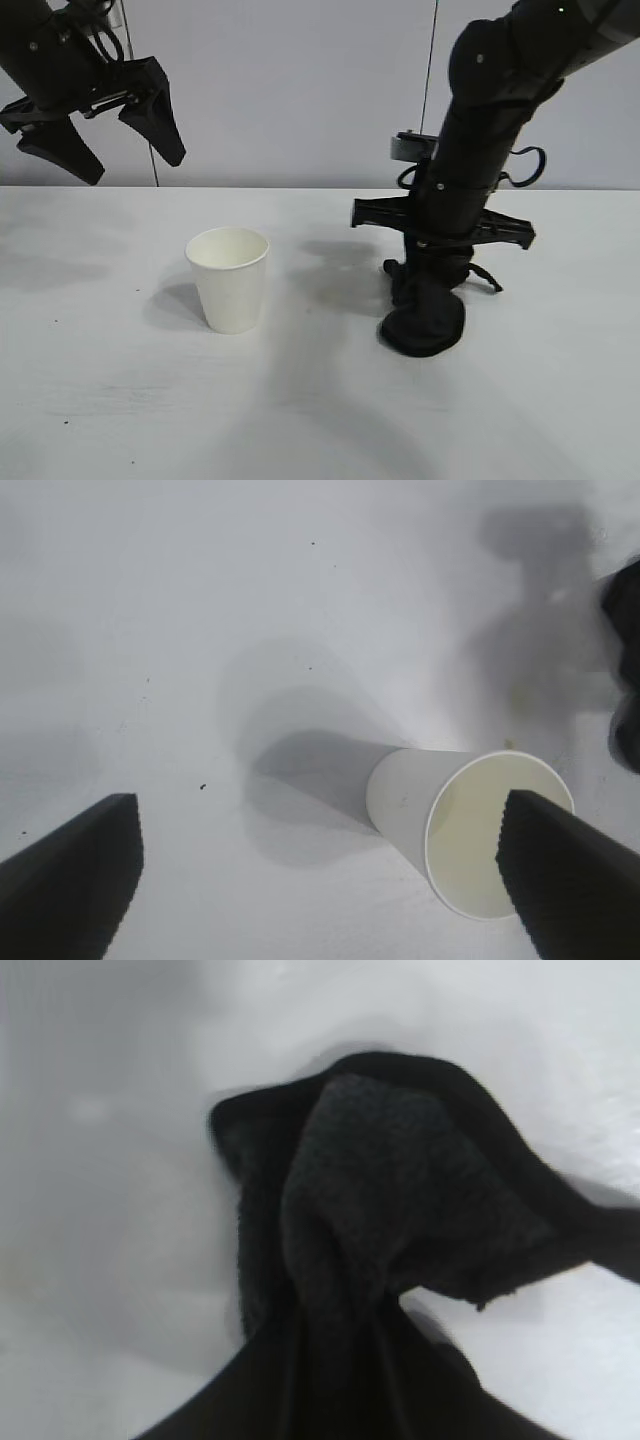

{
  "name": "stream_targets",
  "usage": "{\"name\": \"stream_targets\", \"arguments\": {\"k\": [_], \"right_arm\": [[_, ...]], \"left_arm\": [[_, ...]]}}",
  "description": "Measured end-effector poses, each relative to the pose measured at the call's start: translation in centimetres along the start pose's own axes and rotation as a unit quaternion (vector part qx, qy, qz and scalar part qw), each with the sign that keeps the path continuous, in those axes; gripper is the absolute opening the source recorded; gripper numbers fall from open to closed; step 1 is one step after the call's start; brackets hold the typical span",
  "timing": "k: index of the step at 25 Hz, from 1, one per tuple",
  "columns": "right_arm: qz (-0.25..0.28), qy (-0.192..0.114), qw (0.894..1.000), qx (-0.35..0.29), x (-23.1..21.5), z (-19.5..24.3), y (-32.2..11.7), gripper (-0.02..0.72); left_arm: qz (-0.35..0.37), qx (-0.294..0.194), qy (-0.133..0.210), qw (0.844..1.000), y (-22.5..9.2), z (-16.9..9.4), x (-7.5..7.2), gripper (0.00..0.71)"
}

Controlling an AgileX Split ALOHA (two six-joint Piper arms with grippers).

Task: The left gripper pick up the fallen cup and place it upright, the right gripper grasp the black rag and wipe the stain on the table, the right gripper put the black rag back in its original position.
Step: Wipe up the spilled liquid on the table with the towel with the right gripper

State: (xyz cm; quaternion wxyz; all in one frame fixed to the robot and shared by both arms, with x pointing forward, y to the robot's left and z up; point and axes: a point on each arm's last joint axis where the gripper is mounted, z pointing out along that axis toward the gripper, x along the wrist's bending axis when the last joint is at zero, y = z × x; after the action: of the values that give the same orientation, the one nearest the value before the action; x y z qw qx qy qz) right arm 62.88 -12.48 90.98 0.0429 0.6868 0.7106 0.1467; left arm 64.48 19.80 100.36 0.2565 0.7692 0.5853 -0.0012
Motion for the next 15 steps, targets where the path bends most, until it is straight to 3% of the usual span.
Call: {"name": "stream_targets", "arguments": {"k": [4,7,15], "right_arm": [[-0.045,0.033,0.998,0.001,5.0,0.0,-2.2,0.089],[-0.049,0.045,0.998,-0.007,6.5,0.0,-2.8,0.089],[0.003,0.023,1.0,-0.013,2.8,1.2,-0.9,0.089]], "left_arm": [[0.0,0.0,0.0,1.0,0.0,0.0,0.0,0.694],[0.0,0.0,0.0,1.0,0.0,0.0,0.0,0.694],[0.0,0.0,0.0,1.0,0.0,0.0,0.0,0.694]]}}
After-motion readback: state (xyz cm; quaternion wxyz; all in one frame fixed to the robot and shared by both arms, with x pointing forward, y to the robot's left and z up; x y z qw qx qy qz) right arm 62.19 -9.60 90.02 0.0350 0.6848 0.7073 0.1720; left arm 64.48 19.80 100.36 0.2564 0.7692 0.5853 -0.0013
